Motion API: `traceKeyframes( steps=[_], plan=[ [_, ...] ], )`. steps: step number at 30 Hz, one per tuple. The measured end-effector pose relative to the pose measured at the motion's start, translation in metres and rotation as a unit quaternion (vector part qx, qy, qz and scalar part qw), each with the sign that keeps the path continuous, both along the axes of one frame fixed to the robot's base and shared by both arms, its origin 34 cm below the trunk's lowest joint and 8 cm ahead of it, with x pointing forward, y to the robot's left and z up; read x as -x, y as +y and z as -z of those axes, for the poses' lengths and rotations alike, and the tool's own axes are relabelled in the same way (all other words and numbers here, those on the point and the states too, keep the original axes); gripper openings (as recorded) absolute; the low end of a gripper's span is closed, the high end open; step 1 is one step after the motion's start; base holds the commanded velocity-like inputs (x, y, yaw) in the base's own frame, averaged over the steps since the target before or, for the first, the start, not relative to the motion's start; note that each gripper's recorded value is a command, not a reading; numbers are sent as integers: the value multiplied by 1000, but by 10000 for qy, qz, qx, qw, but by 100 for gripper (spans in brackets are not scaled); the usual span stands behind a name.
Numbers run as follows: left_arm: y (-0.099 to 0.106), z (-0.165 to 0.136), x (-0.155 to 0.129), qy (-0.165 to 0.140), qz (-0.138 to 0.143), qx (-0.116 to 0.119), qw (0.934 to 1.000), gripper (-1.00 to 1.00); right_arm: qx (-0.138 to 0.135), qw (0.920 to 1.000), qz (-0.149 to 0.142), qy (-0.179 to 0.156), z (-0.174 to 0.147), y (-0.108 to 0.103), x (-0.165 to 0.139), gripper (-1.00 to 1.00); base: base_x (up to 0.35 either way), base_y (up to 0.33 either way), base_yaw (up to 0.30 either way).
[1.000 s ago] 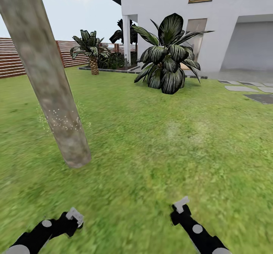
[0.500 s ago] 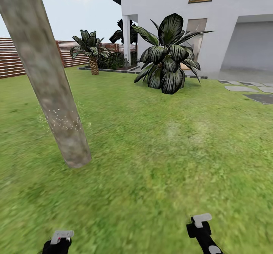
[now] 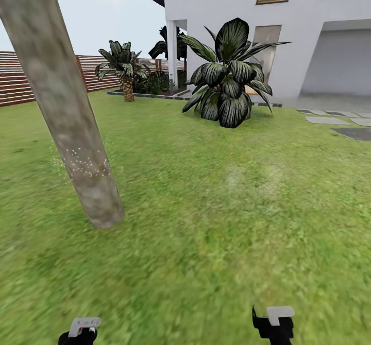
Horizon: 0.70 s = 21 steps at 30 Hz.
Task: In the garden, pick up the pesticide atomizer on the floor and spray pesticide onto both trees until each tree trunk is fully covered.
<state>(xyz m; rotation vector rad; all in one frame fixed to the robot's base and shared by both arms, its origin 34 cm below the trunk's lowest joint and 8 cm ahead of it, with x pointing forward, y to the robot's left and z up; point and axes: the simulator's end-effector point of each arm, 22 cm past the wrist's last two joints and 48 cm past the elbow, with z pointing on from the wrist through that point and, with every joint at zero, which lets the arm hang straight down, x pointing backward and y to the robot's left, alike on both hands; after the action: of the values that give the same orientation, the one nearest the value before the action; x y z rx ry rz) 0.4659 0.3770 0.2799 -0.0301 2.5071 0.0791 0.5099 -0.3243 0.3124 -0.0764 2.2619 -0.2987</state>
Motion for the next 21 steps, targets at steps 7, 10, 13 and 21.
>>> traceKeyframes(
  steps=[7,10,13,21],
  plan=[
    [-6,2,1,40,71,7,10000,-100,-33,10000,11,14,1,5,2,100,0,0,-154],
    [1,0,0,15,3,-39,10000,-100,-32,10000,13,14,1,5,2,100,0,0,-272],
    [2,0,0,7,-11,-52,10000,-100,-48,10000,7,52,3,6,4,100,0,0,-183],
    [-2,-1,-3,-26,-4,-22,10000,-100,-66,9999,14,101,6,7,9,100,0,0,-127]
  ],
)
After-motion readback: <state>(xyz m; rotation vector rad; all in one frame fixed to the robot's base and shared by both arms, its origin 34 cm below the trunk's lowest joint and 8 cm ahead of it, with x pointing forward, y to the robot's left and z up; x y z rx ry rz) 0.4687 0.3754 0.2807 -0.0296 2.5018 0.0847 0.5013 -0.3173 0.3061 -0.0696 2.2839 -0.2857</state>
